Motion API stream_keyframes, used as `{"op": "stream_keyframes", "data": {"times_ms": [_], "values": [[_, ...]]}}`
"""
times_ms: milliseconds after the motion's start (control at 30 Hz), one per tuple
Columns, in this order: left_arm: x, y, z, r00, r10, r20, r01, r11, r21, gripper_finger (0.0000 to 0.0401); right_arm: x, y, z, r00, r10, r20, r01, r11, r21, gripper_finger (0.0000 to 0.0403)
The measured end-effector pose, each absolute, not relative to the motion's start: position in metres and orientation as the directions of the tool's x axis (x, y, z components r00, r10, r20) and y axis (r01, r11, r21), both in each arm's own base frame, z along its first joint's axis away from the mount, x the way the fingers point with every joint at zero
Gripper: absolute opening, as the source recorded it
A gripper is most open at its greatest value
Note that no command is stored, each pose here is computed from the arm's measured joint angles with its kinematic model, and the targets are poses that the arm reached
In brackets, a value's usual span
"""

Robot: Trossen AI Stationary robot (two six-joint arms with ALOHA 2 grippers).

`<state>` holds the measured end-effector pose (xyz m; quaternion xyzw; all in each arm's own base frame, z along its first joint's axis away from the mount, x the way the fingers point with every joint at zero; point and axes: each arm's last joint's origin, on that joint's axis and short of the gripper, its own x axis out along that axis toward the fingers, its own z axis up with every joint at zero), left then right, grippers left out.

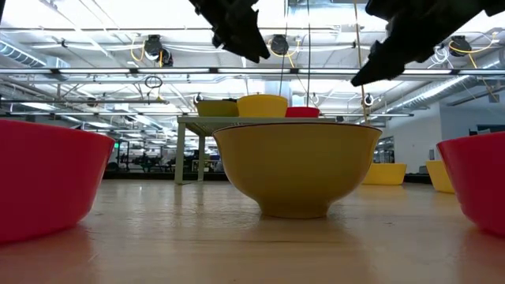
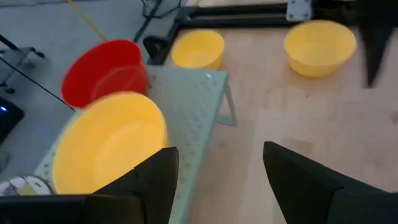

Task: Pick & Place Mini bowls
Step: Stack the red bowl on top of the other red bowl on the shelf

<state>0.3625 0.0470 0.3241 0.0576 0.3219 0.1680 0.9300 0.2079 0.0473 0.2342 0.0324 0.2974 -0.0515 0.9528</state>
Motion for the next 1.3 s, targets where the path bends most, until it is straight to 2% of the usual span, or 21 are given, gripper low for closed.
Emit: {"op": "stream_keyframes", "data": {"times_ms": [233, 433, 667, 1033, 1300], "values": [[0.359, 0.032, 0.321, 0.714, 0.317, -0.625, -0.269, 0.947, 0.173, 0.0239, 0.219, 0.09, 0.222, 0.717, 0.166, -0.677, -0.041, 0.979, 0.198, 0.0139], [0.359, 0.02, 0.319, 0.711, 0.291, -0.64, -0.269, 0.954, 0.135, 0.0239, 0.223, 0.115, 0.21, 0.55, 0.251, -0.797, -0.13, 0.968, 0.215, 0.0139], [0.359, 0.006, 0.318, 0.718, 0.257, -0.647, -0.249, 0.963, 0.106, 0.0239, 0.231, 0.13, 0.195, 0.482, 0.355, -0.801, -0.156, 0.934, 0.32, 0.0139], [0.359, -0.014, 0.318, 0.729, 0.217, -0.65, -0.193, 0.975, 0.109, 0.0239, 0.245, 0.139, 0.168, 0.45, 0.344, -0.824, -0.115, 0.937, 0.329, 0.0139], [0.358, -0.019, 0.318, 0.731, 0.207, -0.65, -0.174, 0.978, 0.115, 0.0239, 0.251, 0.137, 0.164, 0.491, 0.294, -0.82, -0.064, 0.951, 0.303, 0.013]]}}
